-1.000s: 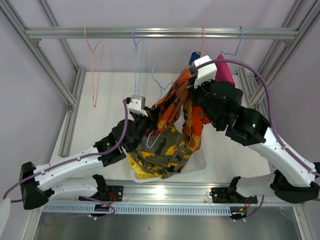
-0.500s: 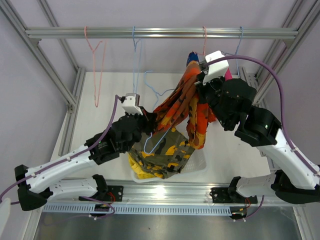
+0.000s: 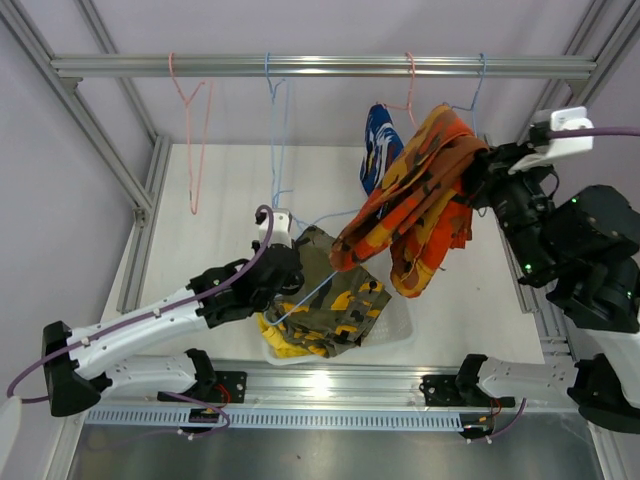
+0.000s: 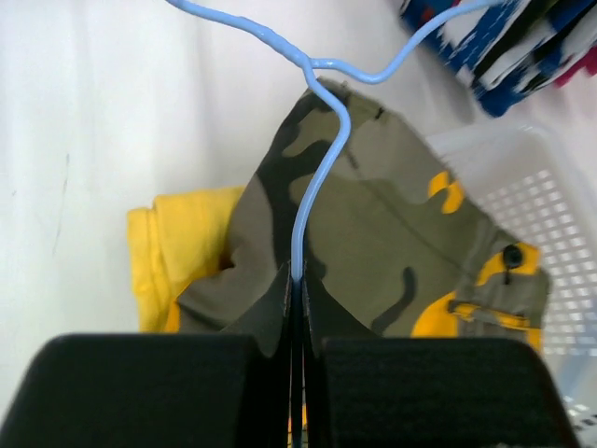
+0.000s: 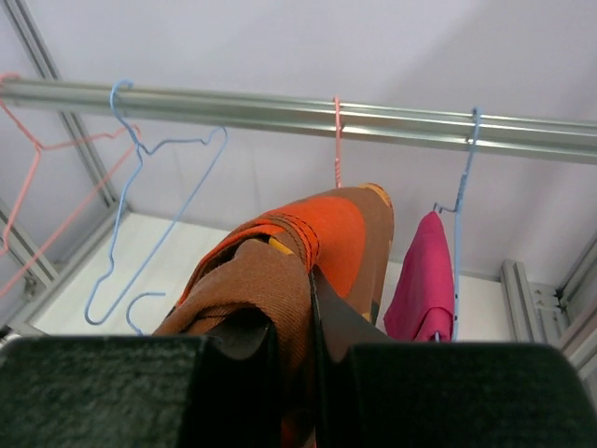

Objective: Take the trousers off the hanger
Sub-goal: Remove the trousers from the hanger, then place the trousers in the bin.

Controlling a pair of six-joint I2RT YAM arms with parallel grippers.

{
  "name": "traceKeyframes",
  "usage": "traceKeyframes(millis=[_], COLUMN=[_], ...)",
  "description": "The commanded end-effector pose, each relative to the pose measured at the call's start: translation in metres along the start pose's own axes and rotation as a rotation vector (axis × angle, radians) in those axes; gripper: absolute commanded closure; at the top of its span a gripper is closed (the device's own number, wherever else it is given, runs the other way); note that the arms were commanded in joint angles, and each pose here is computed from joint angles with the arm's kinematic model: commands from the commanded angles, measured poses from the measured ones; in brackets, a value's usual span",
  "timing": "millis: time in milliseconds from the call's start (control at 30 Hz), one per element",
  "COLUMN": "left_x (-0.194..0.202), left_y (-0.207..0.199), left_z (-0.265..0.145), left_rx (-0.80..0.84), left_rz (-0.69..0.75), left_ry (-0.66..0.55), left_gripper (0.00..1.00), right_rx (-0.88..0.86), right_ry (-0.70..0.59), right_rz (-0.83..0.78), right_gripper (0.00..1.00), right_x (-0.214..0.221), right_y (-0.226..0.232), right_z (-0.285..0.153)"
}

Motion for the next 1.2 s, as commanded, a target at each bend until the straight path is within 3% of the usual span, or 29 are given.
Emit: traceKeyframes(millis=[0,400,633,800,1167], left_x=[-0.002,-0.009,-0.071,-0.110,-0.122], left_y=[0.011,0.007,0.002,0.015,0.028], left_z=[-0.002,-0.012,-0.055,-0.090,-0.105], left_rx=[-0.039,-0.028,0.083,0.110,0.102], left_rz=[0.008,0.018,-0.034,-0.037,-0.025], left_ry=[-0.039,-0.096,-0.216,-0.316,-0.358], left_gripper=[1.00,1.00,1.00,1.00,1.00], right_rx=[0.056,0.019,-0.144,-0.156,-0.142], right_ry=[-0.128,-0.080,-0.025,0.024,-0.001], right_rz=[0.164,0.180,0.153,0.169,0.188], right_gripper=[1.00,1.00,1.00,1.00,1.00], right_x=[-0.027,0.008,0.057,0.100,0.088], right_y=[-0.018,-0.011,0.011,0.019,-0.006], right_z=[-0.010,-0.018,-0.029,-0.038,-0.059])
Point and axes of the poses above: each gripper's point midway between its finger pads, its own z axis out along the fingers, its own y axis along the line the jaws close on, x = y × z, the point moved 9 cm from there along -z, back along the fingers, and after that the axes turned 12 degrees about -z, right-handed, at the moved point
